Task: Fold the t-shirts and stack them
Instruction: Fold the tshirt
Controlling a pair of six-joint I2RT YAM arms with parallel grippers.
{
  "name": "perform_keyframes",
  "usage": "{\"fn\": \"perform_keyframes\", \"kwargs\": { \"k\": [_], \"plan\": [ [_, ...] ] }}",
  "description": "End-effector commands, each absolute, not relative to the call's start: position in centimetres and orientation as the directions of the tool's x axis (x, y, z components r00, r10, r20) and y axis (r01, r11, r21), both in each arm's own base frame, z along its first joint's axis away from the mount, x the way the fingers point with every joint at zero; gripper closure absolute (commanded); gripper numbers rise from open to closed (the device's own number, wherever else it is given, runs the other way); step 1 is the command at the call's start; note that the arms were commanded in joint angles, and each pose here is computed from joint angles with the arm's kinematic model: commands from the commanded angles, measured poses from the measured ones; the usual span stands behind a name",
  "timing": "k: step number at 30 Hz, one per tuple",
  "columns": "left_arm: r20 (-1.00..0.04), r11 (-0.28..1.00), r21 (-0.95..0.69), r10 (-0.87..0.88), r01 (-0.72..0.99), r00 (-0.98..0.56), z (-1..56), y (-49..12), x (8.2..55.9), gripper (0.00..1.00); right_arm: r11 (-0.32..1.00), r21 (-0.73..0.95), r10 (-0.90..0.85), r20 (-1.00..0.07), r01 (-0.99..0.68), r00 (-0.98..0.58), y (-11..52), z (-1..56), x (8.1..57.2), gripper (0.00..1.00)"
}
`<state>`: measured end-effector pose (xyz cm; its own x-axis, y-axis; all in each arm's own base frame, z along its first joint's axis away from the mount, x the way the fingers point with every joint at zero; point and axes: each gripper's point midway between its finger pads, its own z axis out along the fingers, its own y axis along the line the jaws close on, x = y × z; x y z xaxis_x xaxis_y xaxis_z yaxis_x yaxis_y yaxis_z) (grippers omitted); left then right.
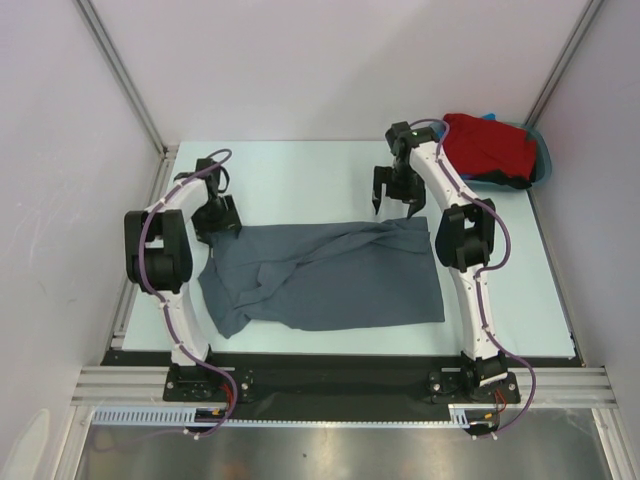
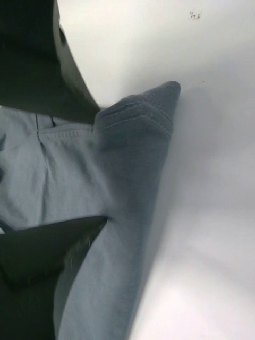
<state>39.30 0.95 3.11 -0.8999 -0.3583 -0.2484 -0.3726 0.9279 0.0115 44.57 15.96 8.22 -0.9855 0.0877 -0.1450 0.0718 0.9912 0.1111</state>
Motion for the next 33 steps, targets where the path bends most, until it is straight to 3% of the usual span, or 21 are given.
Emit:
{"fn": "perform_keyframes", "kwargs": {
  "k": [1,7,8,17,24,33],
  "plan": [
    [-0.277,0.919,-0.046,-0.388,-0.391,-0.879,3.6,1.0,40.9,0.31,0.993,0.081,0.1,-0.1,0.092,-0.99,14.7,9.6,42.9,0.07],
    [-0.28,0.915,-0.045,-0.397,-0.401,-0.874,3.6,1.4,41.2,0.57,0.992,0.077,0.106,-0.093,0.099,-0.99,14.5,9.4,42.9,0.07],
    [-0.286,0.915,-0.039,-0.395,-0.402,-0.873,3.8,1.6,41.3,0.68,0.992,0.074,0.105,-0.089,0.099,-0.99,14.5,9.2,42.8,0.07],
    [-0.345,0.912,-0.04,-0.396,-0.408,-0.851,6.6,2.3,42.8,0.9,0.993,0.066,0.102,-0.082,0.097,-0.991,14.4,8.8,42.8,0.07],
    [-0.345,0.898,-0.082,-0.431,-0.431,-0.833,6.9,2.9,44.9,0.99,0.994,0.051,0.096,-0.079,0.092,-0.992,14.2,8.3,42.8,0.07],
    [-0.337,0.869,-0.17,-0.494,-0.465,-0.801,6.1,3.9,49.1,0.94,0.994,0.04,0.102,-0.073,0.099,-0.992,13.8,7.5,43.2,0.07]
  ]
}}
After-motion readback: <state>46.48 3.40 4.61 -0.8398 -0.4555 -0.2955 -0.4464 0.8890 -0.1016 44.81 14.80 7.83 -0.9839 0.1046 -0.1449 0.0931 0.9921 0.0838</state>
